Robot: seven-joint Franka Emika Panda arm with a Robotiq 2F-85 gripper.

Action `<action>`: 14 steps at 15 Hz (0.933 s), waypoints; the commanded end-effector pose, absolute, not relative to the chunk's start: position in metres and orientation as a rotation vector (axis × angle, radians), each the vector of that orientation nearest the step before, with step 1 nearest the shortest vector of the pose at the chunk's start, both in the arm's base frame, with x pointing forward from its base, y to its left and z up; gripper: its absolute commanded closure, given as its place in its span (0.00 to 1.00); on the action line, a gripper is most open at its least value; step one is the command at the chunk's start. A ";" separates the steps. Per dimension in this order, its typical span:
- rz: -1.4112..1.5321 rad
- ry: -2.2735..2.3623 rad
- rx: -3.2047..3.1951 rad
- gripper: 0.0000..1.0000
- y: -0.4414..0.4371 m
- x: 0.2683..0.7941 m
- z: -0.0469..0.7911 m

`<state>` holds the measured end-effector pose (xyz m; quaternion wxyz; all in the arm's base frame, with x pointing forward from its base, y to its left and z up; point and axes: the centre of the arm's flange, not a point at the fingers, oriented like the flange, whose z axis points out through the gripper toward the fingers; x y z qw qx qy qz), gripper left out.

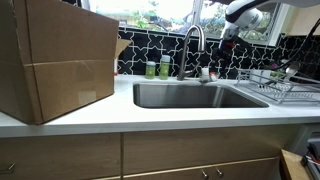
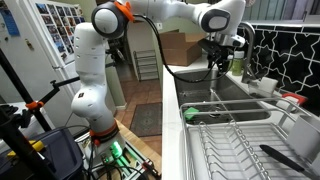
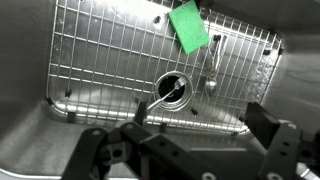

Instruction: Close the tap using the faucet, pick remove the blue sponge from the sink and use it to wipe the front edge of the sink

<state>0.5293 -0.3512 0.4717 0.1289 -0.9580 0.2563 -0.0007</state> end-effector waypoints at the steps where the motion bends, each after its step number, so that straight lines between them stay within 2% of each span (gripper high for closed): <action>1: 0.145 0.742 -2.786 0.00 -0.315 0.511 0.447; 5: 0.208 0.675 -2.817 0.00 -0.286 0.540 0.418; 14: 0.178 0.670 -2.793 0.00 -0.297 0.539 0.431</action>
